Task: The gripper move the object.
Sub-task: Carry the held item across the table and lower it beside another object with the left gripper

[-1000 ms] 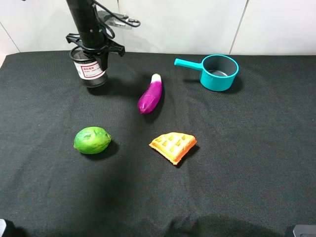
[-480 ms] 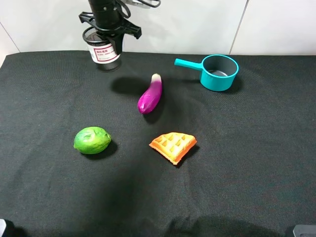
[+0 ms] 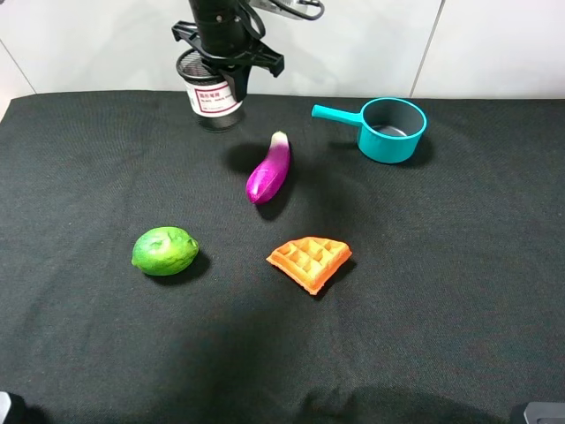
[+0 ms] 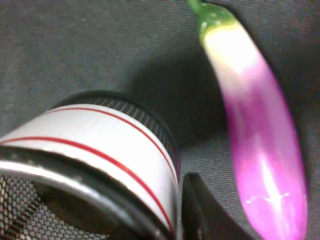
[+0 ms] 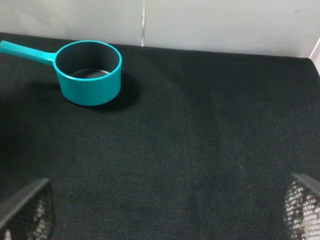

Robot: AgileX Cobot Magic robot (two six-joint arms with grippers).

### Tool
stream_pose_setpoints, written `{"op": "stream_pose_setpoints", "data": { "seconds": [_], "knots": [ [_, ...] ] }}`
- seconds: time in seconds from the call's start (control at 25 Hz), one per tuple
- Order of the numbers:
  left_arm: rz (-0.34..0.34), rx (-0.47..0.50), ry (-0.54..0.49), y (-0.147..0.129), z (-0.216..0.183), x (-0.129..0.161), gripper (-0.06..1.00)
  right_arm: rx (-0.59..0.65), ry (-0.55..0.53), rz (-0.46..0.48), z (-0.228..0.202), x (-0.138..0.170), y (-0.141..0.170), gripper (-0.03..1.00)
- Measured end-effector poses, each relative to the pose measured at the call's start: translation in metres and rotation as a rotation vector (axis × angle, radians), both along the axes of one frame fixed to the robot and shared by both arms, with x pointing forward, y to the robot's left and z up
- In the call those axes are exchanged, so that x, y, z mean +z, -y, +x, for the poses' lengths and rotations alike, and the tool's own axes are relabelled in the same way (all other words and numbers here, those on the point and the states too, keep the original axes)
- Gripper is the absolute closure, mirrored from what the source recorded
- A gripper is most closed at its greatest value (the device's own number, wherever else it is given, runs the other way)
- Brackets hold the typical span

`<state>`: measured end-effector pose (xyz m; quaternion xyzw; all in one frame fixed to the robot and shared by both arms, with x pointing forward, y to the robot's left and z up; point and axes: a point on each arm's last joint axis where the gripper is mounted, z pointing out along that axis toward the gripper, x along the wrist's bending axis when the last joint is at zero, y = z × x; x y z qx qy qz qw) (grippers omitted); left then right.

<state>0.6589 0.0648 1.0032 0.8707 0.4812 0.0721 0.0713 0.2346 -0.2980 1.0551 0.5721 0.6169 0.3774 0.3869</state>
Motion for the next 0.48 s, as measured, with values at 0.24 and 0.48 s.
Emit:
{"op": "stream_pose_setpoints", "data": {
  "seconds": [0.24,0.48],
  "knots": [
    [-0.020,-0.046,0.034,0.020,-0.008,0.011,0.83,0.000,0.000,0.001,0.000,0.000,0.000,0.27],
    [-0.027,-0.095,0.043,0.040,-0.020,0.014,0.83,0.000,0.000,0.001,0.000,0.000,0.000,0.27]
  ]
}}
